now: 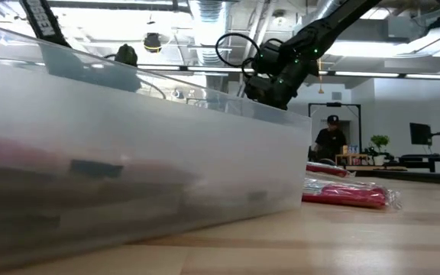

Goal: Sort popcorn bags into baskets
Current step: Put the red popcorn bag into the transparent bin

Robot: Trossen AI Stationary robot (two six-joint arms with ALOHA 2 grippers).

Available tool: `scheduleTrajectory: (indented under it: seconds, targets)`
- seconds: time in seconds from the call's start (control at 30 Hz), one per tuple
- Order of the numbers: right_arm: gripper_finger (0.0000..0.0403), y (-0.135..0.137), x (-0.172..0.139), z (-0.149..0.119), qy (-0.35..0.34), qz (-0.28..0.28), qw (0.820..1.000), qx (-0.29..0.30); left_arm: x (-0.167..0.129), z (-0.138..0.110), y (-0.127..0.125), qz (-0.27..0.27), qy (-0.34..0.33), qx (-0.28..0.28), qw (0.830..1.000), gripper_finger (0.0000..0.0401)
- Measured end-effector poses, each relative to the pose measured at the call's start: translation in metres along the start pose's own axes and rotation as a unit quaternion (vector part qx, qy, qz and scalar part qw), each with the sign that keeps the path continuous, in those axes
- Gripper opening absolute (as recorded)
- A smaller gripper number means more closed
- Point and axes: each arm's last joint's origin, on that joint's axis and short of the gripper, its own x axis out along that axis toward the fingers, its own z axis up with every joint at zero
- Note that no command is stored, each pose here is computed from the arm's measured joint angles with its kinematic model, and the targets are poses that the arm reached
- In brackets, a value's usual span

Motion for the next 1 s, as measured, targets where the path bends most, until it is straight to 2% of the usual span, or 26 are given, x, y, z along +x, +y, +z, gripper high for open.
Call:
scheduleTrajectory:
  seconds: [0.17,0.43,0.57,0.73,1.0]
  targets:
    - [0.0028,-0.001,0.008,-0.003,0.013,-0.023,1.0,0.0,0.014,0.0,0.003,-0.023,0.017,-0.011,1.0,0.0231]
    - [0.0009,-0.018,0.058,-0.024,0.077,-0.029,0.996,0.02,0.015,0.001,0.0,-0.029,0.016,-0.013,0.999,0.0205]
    - [0.0014,-0.013,0.077,-0.029,0.085,-0.026,0.996,0.01,0.016,0.002,-0.006,-0.035,0.016,-0.012,0.999,0.0194]
    - [0.0026,0.001,0.094,-0.026,0.097,-0.017,0.995,-0.01,0.017,0.003,-0.01,-0.038,0.014,-0.01,0.999,0.0191]
    - [0.0012,0.015,0.113,-0.006,0.075,-0.003,0.996,-0.043,0.017,0.003,-0.01,-0.039,0.013,-0.014,0.999,0.0191]
